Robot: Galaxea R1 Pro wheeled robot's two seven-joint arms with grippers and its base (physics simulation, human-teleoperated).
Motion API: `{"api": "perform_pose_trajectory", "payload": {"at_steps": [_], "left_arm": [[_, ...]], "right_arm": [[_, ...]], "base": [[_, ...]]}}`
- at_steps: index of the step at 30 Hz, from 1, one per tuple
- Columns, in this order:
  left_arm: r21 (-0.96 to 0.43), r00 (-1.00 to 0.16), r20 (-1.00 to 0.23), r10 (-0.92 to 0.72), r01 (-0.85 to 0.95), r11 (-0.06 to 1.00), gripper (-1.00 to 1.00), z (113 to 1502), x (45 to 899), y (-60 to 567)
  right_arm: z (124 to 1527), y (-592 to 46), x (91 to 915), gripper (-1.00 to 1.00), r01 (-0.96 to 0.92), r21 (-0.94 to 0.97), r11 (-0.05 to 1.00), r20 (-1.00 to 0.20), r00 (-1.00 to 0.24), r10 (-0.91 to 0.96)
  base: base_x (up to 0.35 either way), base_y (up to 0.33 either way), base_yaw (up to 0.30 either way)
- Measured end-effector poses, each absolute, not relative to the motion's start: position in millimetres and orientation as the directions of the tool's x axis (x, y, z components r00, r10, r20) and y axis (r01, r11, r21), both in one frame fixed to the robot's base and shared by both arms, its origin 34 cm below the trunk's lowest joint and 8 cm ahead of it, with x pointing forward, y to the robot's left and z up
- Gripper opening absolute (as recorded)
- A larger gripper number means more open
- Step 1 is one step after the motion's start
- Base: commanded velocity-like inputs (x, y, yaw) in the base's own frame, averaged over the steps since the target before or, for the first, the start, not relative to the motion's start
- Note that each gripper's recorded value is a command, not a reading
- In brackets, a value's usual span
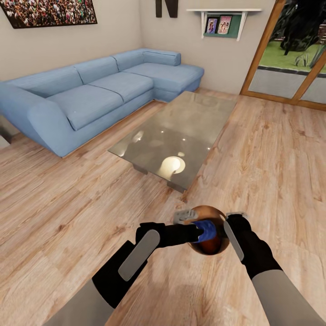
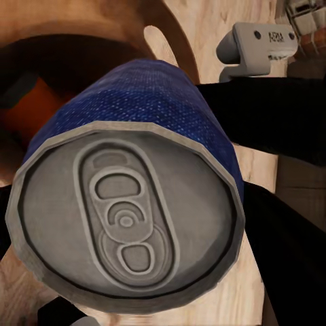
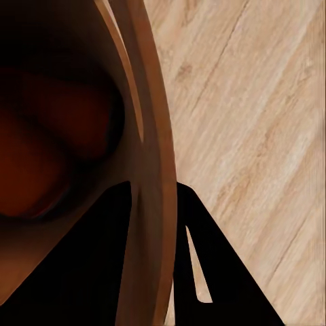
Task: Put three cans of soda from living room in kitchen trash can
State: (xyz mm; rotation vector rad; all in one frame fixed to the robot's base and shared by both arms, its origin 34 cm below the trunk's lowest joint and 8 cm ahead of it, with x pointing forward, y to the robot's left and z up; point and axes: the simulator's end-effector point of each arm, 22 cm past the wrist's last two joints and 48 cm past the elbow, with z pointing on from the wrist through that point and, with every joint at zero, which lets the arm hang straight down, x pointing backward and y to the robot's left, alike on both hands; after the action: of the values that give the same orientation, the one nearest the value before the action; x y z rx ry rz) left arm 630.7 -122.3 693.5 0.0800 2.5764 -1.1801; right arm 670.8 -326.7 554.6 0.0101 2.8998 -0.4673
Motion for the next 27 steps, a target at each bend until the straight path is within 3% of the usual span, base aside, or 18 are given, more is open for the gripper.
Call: {"api": "perform_pose_trajectory", "payload": {"at_steps": [6,7,27], "left_arm": [[-0.71,-0.947,-0.312,-0.081,0.176,0.682,-1.0,686.1,634.5,-117.9],[-0.709,-0.947,-0.312,-0.081,0.176,0.682,1.0,685.8,634.5,-117.8],[-0.691,-0.933,-0.346,-0.103,0.179,0.7,1.0,684.2,643.1,-113.2]], "right_arm": [[553.2,-316.0,671.1,-1.0,0.033,-0.284,0.958,-0.204,-0.979,-0.027],[553.5,-316.8,671.0,-1.0,0.03,-0.289,0.957,-0.203,-0.979,-0.03],[556.6,-306.6,673.2,-1.0,0.002,-0.287,0.958,-0.216,-0.974,-0.063]], "base": [[0.0,0.0,0.0],[0.0,0.0,0.0],[0.0,0.0,0.0]]}}
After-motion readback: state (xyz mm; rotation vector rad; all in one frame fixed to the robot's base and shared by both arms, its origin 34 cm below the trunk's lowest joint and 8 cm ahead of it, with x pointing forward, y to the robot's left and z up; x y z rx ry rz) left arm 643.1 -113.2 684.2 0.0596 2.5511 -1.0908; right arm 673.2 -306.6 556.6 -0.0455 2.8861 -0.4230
